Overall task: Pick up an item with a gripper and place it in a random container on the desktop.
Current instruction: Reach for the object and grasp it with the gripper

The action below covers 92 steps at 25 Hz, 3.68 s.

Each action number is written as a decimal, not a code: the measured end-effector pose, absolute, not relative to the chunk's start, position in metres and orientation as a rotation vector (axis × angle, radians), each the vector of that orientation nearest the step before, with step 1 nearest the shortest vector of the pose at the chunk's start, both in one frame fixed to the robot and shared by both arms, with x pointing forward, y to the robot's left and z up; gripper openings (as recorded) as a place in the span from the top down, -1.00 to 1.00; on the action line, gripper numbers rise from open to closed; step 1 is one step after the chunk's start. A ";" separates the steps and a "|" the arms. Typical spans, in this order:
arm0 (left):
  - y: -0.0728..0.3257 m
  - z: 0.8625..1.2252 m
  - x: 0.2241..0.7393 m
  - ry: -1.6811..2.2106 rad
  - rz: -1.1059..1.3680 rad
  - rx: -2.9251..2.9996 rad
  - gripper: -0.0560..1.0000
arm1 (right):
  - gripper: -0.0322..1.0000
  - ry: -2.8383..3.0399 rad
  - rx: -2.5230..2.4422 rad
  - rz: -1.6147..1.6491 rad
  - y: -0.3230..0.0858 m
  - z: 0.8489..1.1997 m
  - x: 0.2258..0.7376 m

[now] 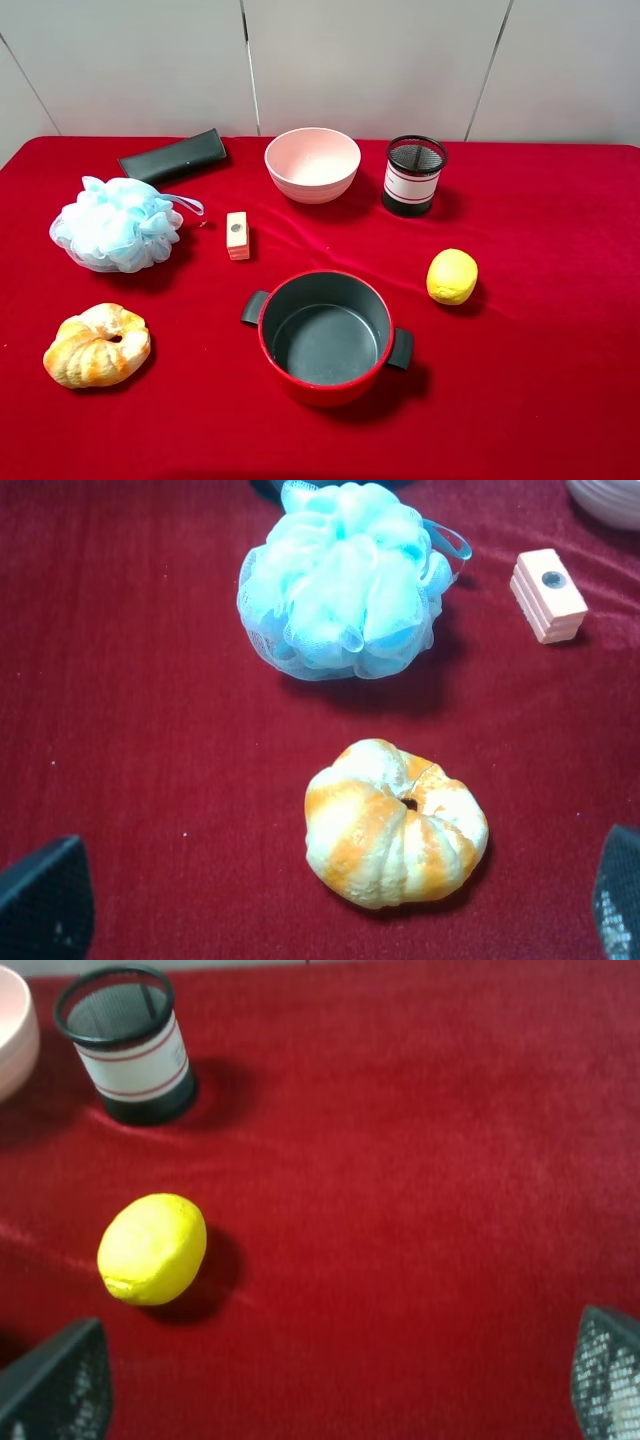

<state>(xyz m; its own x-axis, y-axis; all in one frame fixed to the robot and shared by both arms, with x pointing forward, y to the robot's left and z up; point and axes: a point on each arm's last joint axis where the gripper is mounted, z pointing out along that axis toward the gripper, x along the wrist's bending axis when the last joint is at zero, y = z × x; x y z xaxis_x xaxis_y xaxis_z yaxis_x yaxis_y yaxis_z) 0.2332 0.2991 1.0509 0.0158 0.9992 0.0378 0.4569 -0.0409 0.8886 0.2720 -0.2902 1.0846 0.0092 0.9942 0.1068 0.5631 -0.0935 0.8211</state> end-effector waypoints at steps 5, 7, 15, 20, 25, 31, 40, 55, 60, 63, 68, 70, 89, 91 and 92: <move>0.299 1.051 0.233 1.526 0.971 1.586 -0.99 | -0.41 1.708 1.731 0.891 -0.292 1.106 0.304; 0.299 1.051 0.233 1.526 0.971 1.586 -0.99 | -0.41 1.738 1.741 0.880 -0.292 1.114 0.317; 0.299 1.051 0.233 1.526 0.971 1.586 -0.99 | -0.41 1.883 1.910 0.830 -0.290 1.124 0.373; 0.299 1.051 0.233 1.526 0.971 1.586 -0.99 | -0.41 1.936 2.001 0.810 -0.290 1.123 0.398; 0.299 1.051 0.233 1.526 0.971 1.586 -0.99 | -0.41 1.981 2.137 0.741 -0.286 1.117 0.431; 0.299 1.051 0.233 1.526 0.971 1.586 -0.99 | -0.41 2.007 2.189 0.563 -0.260 1.109 0.461; 0.299 1.051 0.233 1.526 0.971 1.586 -0.99 | -0.41 1.918 2.351 0.372 -0.220 1.077 0.489; 0.299 1.051 0.233 1.526 0.971 1.586 -0.99 | -0.41 1.932 2.463 0.210 -0.190 0.996 0.536; 0.299 1.051 0.233 1.526 0.971 1.586 -0.99 | -0.41 1.954 2.510 0.131 -0.184 0.967 0.545; 0.299 1.051 0.233 1.526 0.971 1.586 -0.99 | -0.41 1.965 2.531 0.135 -0.180 0.951 0.550; 0.299 1.051 0.233 1.526 0.971 1.586 -0.99 | -0.41 1.963 2.597 0.064 -0.176 0.924 0.554; 0.299 1.051 0.233 1.526 0.971 1.586 -0.99 | -0.41 1.973 2.603 0.044 -0.175 0.915 0.555; 0.299 1.051 0.233 1.526 0.971 1.586 -0.99 | -0.41 2.002 2.629 -0.001 -0.171 0.882 0.559; 0.299 1.051 0.233 1.526 0.971 1.586 -0.99 | -0.41 2.005 2.623 -0.003 -0.171 0.882 0.559; 0.299 1.051 0.233 1.526 0.971 1.586 -0.99 | -0.38 2.009 2.619 -0.003 -0.171 0.882 0.559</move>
